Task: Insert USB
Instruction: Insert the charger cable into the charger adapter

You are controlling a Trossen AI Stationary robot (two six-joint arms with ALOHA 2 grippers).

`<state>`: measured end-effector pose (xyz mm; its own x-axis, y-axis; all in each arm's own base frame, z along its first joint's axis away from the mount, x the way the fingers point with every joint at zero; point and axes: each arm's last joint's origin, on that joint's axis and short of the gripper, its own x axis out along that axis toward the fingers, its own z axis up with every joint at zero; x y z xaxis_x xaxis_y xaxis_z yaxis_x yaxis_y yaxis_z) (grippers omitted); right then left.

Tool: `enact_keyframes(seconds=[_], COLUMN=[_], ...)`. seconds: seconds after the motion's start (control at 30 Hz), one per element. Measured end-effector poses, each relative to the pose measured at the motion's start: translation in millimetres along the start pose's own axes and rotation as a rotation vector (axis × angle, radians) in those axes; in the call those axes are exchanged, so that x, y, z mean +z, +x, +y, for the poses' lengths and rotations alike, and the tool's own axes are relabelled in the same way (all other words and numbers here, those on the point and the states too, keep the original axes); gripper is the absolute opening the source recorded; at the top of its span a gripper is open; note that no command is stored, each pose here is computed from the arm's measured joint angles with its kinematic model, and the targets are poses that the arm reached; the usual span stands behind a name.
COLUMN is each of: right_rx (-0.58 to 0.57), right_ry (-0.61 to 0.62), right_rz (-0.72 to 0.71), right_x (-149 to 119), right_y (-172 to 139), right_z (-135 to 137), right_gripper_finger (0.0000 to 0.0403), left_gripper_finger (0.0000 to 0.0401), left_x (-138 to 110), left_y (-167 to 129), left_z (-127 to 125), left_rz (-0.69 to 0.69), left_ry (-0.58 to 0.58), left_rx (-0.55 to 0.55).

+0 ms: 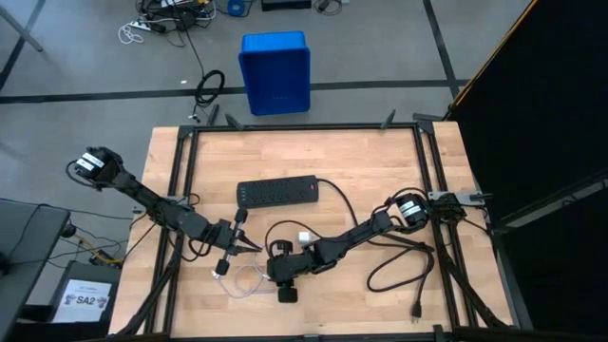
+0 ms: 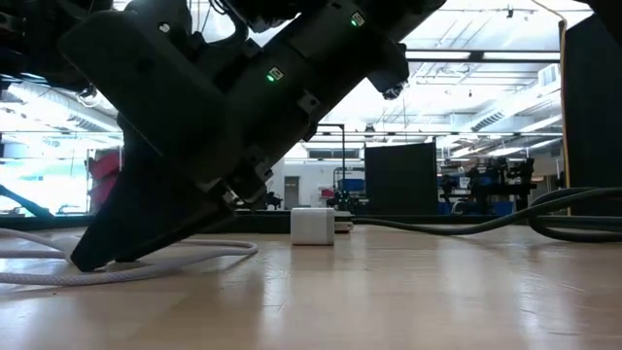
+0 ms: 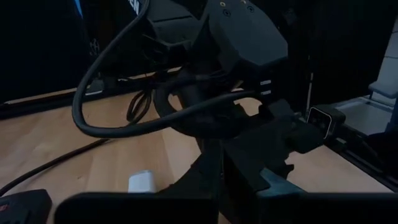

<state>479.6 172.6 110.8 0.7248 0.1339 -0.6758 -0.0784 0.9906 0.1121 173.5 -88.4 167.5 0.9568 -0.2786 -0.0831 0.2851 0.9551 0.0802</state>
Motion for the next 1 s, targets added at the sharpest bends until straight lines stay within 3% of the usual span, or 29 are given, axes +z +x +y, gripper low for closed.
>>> enact_keyframes(seconds=[0.27,0.67,1.0], right_rx=[-0.013,-0.060,0.064], right_ry=[-0.057,-0.011,-0.012], right_rz=[-0.008,-0.126,-0.326], right_x=[0.6,12.2,34.9], right_y=[0.7,1.8,-2.5], right_z=[-2.1,-11.8,-13.4], right_gripper_finger=[0.0006,0.0000,0.0000], left_gripper_finger=[0.0000,0.0000,0.0000], left_x=[0.2,23.6,48.9], left_y=[0.0,-6.8,-31.5], left_z=[0.4,-7.7,-25.8], left_rz=[-0.001,-0.220,-0.384], left_ry=[-0.014,0.034,0.061], left_rx=[0.012,-0.013,-0.079])
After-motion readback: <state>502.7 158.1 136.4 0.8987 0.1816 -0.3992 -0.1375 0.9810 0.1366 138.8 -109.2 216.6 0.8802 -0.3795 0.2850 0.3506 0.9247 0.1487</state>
